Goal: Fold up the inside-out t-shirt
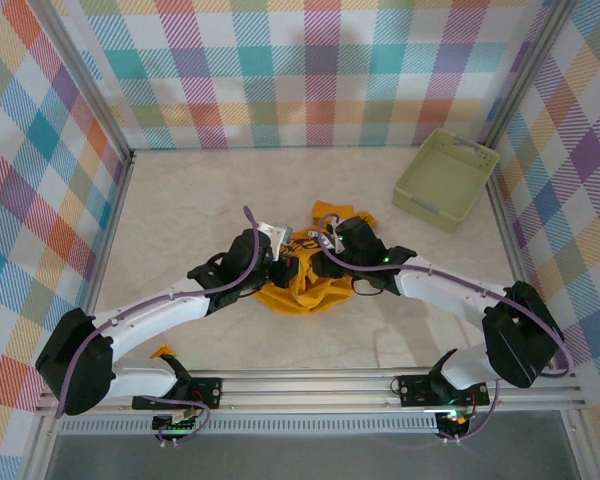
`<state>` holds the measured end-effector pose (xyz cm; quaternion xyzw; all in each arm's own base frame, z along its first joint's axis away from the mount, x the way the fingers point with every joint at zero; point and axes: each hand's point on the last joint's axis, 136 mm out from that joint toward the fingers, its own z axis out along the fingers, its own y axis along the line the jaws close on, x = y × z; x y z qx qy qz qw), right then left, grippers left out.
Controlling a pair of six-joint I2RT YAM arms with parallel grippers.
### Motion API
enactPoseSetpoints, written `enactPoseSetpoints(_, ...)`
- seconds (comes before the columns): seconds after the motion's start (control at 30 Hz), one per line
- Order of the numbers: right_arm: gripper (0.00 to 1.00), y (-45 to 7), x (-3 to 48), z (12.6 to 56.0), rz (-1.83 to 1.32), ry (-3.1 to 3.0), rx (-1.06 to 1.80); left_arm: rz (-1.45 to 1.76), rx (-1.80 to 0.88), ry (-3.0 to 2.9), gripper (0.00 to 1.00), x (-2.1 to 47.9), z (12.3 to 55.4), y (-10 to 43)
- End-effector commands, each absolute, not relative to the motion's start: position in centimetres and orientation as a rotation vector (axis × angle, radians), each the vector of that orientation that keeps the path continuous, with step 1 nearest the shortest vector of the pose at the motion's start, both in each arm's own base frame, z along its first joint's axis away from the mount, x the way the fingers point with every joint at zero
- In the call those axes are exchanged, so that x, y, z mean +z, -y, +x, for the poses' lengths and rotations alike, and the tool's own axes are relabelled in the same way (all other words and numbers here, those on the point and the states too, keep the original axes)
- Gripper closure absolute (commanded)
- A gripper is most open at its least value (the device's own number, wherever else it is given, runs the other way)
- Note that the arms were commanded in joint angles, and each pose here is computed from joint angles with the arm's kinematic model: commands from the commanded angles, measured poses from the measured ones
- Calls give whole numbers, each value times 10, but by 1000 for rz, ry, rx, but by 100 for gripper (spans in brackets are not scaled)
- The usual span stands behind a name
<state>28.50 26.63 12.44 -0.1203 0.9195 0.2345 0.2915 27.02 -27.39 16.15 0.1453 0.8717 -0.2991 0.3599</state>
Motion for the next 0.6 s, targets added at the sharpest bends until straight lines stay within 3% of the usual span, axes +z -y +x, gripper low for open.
enactPoseSetpoints(0.0,51,-245,126,294,-235,-2454,535,329,-763,-2207,100,173,279,270)
enactPoseSetpoints(0.23,47,-218,126,286,-200,-2478,397,310,-733,-2227,100,166,283,268)
enactPoseSetpoints(0.57,47,-252,173,255,-363,-2398,499,312,-734,-2267,100,156,288,276)
